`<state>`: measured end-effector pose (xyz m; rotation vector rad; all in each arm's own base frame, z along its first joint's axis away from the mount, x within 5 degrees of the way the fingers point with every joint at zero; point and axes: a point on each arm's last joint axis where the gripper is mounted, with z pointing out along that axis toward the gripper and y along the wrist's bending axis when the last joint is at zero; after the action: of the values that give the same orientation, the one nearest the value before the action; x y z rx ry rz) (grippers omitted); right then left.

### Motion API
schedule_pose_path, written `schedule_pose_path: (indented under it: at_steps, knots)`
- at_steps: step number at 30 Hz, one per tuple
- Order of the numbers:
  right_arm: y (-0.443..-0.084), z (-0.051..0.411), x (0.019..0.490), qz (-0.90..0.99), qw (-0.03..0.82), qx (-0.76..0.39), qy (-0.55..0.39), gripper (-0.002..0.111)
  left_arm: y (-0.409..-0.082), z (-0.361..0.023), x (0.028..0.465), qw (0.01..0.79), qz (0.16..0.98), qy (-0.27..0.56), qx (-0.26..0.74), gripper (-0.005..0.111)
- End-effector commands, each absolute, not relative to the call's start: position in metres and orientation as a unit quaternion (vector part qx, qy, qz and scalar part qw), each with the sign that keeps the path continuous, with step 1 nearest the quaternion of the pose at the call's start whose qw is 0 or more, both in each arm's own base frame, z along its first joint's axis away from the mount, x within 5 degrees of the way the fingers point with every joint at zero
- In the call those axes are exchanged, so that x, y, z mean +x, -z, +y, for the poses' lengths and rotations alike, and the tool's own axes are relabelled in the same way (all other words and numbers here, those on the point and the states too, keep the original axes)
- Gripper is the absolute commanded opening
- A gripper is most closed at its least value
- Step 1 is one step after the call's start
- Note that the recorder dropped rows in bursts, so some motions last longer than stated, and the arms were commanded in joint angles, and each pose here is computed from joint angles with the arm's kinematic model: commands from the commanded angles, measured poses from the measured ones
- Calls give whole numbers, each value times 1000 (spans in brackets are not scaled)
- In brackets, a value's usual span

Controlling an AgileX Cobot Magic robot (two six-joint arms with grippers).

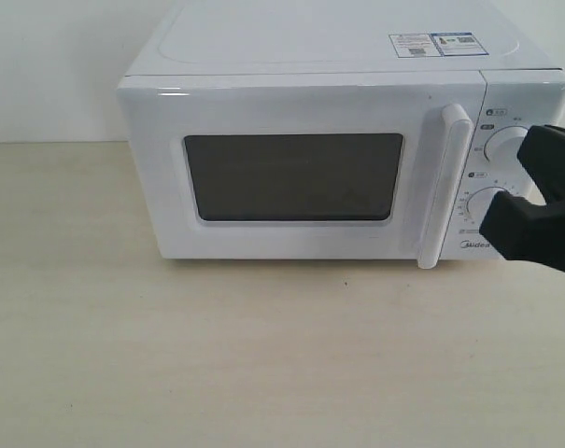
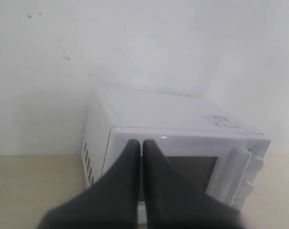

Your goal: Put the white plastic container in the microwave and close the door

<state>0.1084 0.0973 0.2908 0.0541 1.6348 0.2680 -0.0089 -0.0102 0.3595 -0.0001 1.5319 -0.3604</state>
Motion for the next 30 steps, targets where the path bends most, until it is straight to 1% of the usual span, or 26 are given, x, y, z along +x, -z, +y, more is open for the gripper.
schedule_pose_path:
  at_steps: [1, 6, 12, 15, 20, 22, 30]
  knots:
    - [-292, 97, 108, 724, 679, 25, -121, 0, -331, -10, 0, 722, 671, 171, -16, 4]
    - [-292, 97, 108, 724, 679, 25, -121, 0, -295, -11, 21, 690, 706, 157, -16, 4]
    - [-292, 97, 108, 724, 679, 25, -121, 0, -266, -8, 40, 725, 672, 148, -39, 4]
    - [-292, 97, 108, 724, 679, 25, -121, 0, -250, -6, 47, 741, 656, 130, -48, 4]
    - [-292, 97, 108, 724, 679, 25, -121, 0, -219, -2, 55, 735, 672, 81, -46, 4]
    - [-292, 97, 108, 724, 679, 25, -121, 0, -213, -1, 56, 734, 674, 66, -45, 4]
    - [-292, 97, 108, 724, 679, 25, -121, 0, -212, 2, 56, 732, 680, 27, -45, 4]
